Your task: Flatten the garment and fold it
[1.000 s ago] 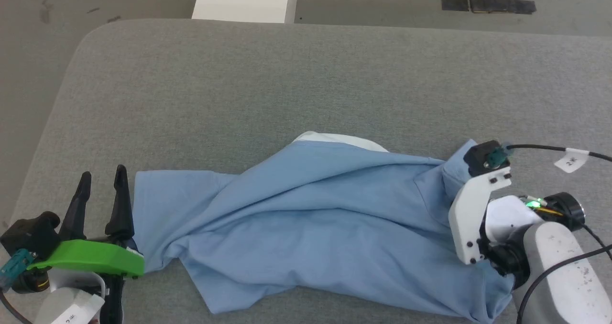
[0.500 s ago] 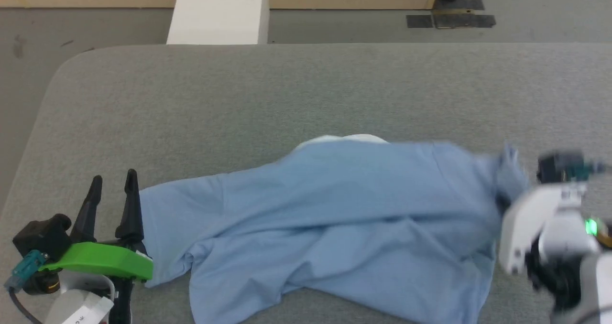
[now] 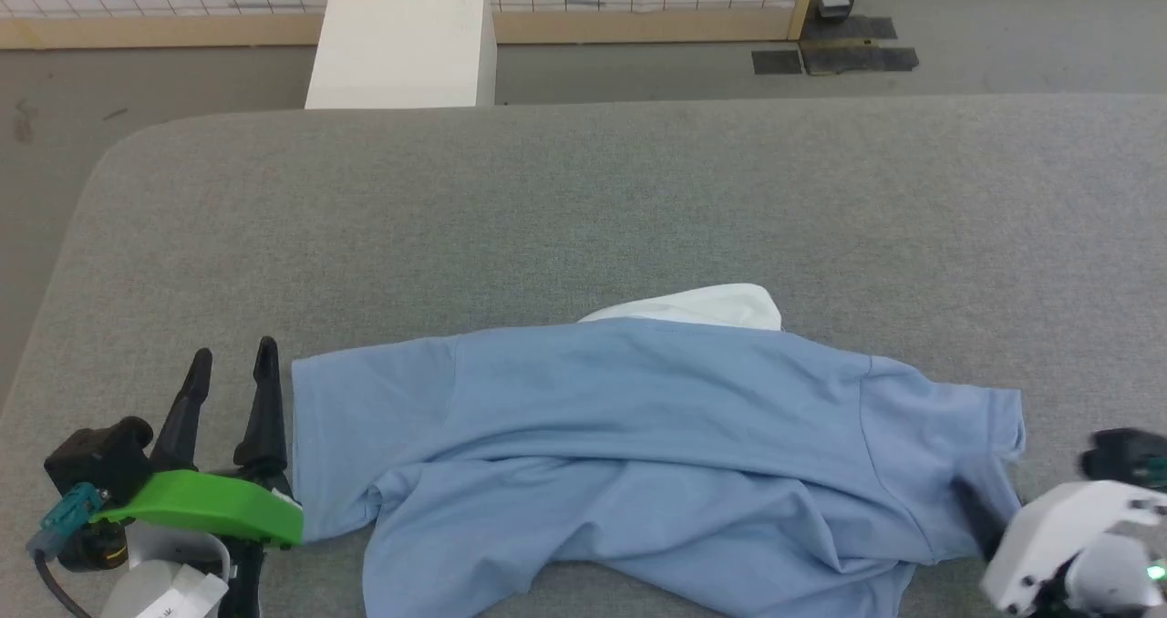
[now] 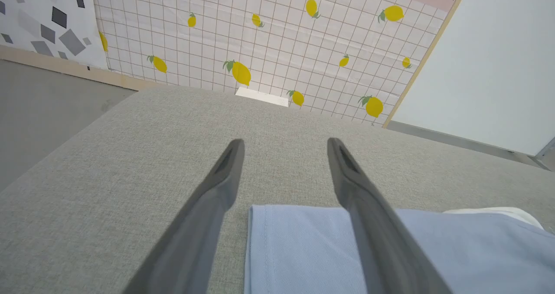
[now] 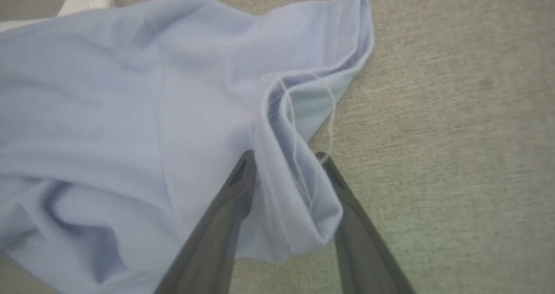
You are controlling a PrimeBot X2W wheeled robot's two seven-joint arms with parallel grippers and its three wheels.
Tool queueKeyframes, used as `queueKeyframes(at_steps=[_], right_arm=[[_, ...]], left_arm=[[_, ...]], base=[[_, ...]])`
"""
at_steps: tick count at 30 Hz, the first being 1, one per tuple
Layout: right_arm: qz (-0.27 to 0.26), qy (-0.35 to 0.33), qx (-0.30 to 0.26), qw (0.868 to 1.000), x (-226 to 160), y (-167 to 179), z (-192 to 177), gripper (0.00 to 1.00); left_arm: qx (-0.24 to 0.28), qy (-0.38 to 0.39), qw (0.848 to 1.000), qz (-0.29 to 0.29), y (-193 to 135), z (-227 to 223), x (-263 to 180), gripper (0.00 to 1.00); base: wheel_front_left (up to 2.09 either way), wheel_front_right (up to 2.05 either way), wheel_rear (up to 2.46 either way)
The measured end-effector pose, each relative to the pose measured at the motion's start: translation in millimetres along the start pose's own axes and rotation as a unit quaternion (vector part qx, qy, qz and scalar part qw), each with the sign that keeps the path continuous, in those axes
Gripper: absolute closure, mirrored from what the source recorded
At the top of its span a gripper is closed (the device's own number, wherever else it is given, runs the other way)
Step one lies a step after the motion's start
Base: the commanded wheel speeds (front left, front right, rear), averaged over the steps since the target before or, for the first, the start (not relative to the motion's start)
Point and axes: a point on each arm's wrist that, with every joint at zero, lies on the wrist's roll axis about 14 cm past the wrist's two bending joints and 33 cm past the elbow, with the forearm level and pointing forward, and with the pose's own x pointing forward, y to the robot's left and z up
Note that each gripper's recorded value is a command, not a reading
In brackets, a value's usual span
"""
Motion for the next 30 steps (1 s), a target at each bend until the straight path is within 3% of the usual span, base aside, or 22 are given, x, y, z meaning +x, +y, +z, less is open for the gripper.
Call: queueKeyframes(at_steps=[7, 12, 19, 23, 30], right_arm=[[-0.009, -0.150, 0.023, 0.988, -29.2, -14.0, 63.7, 0.00], [-0.014, -0.181, 0.023, 0.983, -40.5, -17.9, 78.3, 0.00], [-0.010, -0.177, 0.004, 0.984, -34.8, -9.2, 85.7, 0.00], [-0.003, -0.178, -0.010, 0.984, -26.8, 1.2, 95.7, 0.00], [0.001, -0.165, -0.024, 0.986, -11.2, 9.5, 98.7, 0.00]], left_arm=[[-0.003, -0.001, 1.000, 0.002, -0.2, 2.0, -6.9, 0.00], [-0.001, 0.024, 1.000, 0.000, -3.3, -7.4, -9.1, 0.00], [0.050, 0.159, 0.986, -0.027, -6.2, -34.6, 12.2, 0.00], [0.095, 0.265, 0.959, -0.033, 0.3, -43.7, 37.9, 0.00], [0.139, 0.459, 0.878, -0.013, 20.1, -86.9, 38.3, 0.00]], base=[[0.00, 0.00, 0.00], [0.00, 0.00, 0.00], [0.00, 0.00, 0.00], [0.00, 0.00, 0.00], [0.00, 0.00, 0.00]])
